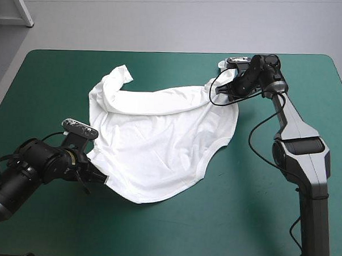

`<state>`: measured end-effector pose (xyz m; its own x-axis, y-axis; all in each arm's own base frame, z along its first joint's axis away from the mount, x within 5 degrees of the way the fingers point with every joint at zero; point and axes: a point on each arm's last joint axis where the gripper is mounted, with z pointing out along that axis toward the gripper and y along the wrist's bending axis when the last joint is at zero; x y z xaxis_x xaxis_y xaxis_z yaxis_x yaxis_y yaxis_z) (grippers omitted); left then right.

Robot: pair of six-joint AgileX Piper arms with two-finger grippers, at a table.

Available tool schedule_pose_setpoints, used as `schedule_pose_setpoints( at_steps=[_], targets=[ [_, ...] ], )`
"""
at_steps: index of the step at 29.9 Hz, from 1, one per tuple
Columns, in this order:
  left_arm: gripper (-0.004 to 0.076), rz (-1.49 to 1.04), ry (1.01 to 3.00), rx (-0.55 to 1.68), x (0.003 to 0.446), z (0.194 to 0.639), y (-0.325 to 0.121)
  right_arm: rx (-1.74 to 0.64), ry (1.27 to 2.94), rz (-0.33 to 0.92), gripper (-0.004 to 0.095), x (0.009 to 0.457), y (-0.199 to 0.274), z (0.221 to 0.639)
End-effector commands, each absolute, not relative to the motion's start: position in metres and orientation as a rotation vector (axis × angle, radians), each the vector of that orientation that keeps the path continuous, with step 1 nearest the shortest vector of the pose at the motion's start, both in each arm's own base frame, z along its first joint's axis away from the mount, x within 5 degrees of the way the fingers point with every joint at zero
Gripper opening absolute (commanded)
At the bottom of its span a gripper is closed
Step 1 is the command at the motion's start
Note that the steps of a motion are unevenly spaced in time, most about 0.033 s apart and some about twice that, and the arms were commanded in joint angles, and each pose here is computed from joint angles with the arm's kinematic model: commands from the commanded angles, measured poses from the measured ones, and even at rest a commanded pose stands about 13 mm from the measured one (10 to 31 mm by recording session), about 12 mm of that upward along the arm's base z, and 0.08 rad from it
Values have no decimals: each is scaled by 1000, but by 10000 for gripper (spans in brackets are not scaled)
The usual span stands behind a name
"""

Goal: Fold the cloth

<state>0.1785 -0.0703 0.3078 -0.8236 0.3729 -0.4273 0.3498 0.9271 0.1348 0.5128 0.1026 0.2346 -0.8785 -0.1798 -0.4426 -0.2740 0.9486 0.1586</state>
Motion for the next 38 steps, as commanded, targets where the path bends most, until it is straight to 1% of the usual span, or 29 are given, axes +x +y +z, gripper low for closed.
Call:
schedule_pose_setpoints(
  at_steps=[1,4,10,16,21,28,33,38],
  targets=[
    [19,59,2488,495,185,330,-71,-305,2485,340,-17,498,101,317],
    [19,89,2410,489,189,349,-70,-280,2384,346,-17,487,99,357],
    [20,182,2143,434,194,424,-61,-246,2137,351,-17,444,92,452],
    [20,259,1857,351,180,505,-45,-247,1884,354,-17,373,81,541],
    [20,272,1587,317,154,568,-32,-254,1680,372,-17,303,71,601],
    [19,297,1248,283,107,634,-14,-267,1366,380,-17,211,58,661],
    [19,346,1126,250,81,662,-1,-289,1189,406,-17,152,51,686],
    [19,352,1081,226,67,673,6,-312,1104,414,-17,114,47,696]
  ],
)
